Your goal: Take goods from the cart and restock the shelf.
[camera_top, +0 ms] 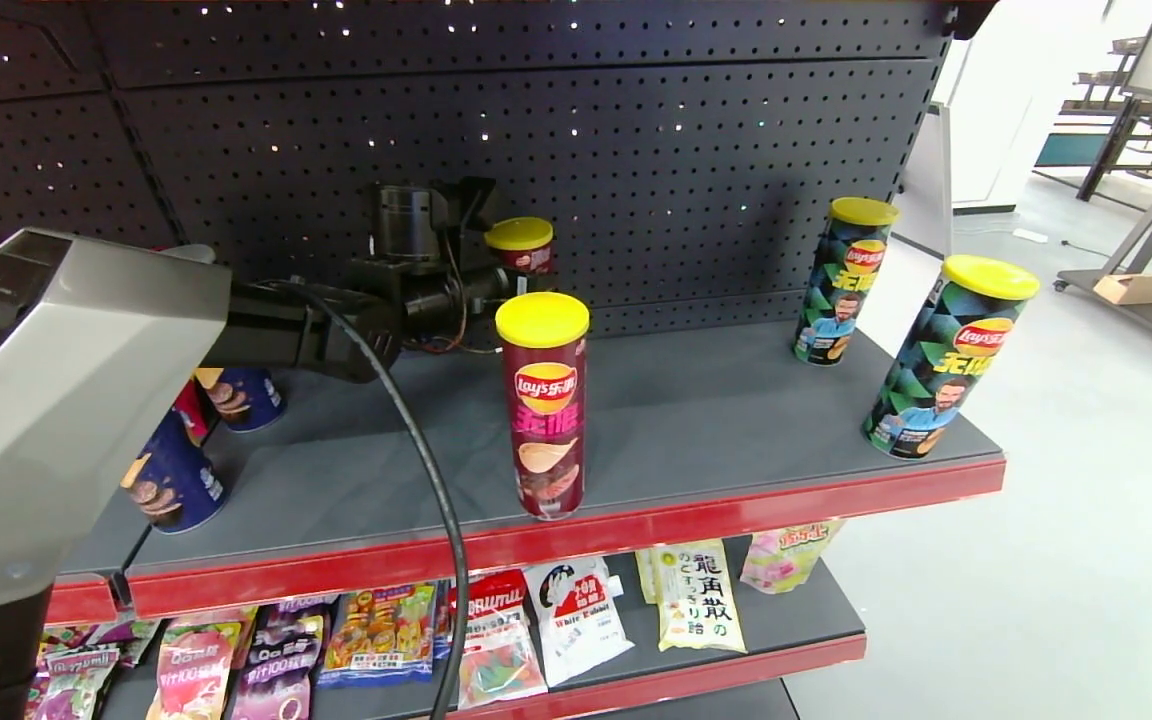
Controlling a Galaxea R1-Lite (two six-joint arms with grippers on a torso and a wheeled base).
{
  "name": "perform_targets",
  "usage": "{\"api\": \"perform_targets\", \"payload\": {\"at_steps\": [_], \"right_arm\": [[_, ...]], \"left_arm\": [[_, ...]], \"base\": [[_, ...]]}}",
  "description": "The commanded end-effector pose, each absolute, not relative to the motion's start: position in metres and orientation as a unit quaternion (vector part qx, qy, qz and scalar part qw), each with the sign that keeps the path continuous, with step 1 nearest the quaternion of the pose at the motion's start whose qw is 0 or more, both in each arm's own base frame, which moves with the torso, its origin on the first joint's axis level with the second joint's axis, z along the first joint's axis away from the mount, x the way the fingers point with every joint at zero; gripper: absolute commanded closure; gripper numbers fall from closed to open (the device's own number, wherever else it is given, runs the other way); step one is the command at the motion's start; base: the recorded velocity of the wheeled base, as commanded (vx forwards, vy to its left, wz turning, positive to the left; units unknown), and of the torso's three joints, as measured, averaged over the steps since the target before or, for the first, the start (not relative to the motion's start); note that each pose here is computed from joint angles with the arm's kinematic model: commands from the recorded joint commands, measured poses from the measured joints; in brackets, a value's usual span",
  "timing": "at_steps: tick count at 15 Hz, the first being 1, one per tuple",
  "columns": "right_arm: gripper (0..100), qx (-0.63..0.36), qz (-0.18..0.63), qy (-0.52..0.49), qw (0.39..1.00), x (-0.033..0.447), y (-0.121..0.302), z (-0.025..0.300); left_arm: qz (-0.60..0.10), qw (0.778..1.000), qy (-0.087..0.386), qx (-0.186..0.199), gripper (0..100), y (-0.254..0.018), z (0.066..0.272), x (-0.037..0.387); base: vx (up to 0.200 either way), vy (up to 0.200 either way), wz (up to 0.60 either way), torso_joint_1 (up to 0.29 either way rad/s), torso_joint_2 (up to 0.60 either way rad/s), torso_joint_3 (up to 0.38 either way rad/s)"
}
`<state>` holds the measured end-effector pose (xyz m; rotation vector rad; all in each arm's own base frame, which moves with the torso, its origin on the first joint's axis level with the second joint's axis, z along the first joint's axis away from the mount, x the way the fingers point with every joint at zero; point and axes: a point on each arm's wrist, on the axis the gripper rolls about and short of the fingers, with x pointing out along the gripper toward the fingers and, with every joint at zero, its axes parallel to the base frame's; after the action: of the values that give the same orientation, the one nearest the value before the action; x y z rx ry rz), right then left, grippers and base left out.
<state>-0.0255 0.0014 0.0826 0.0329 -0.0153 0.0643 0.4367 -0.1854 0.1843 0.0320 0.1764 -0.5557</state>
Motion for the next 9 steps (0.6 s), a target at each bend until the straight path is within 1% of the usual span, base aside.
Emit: {"api": "perform_targets", "payload": {"at_steps": [1,9], "right_arm": [[0,0.017,0.032,-0.007,0.999,-0.0254,0.0014,0.0826],[0,0.017,0.032,-0.007,0.999,-0.0254,0.0014,0.0826]], "left_arm": [[-0.276,0.957,0.084,0.013,100,-0.1892,0.1842,0.4378],[-0.266,0.959,0.094,0.015,100,-0.1904,0.18,0.4383]], "base": [[0.0,0.0,0.0,0.0,0.0,0.0],[0.0,0.0,0.0,0.0,0.0,0.0]]}}
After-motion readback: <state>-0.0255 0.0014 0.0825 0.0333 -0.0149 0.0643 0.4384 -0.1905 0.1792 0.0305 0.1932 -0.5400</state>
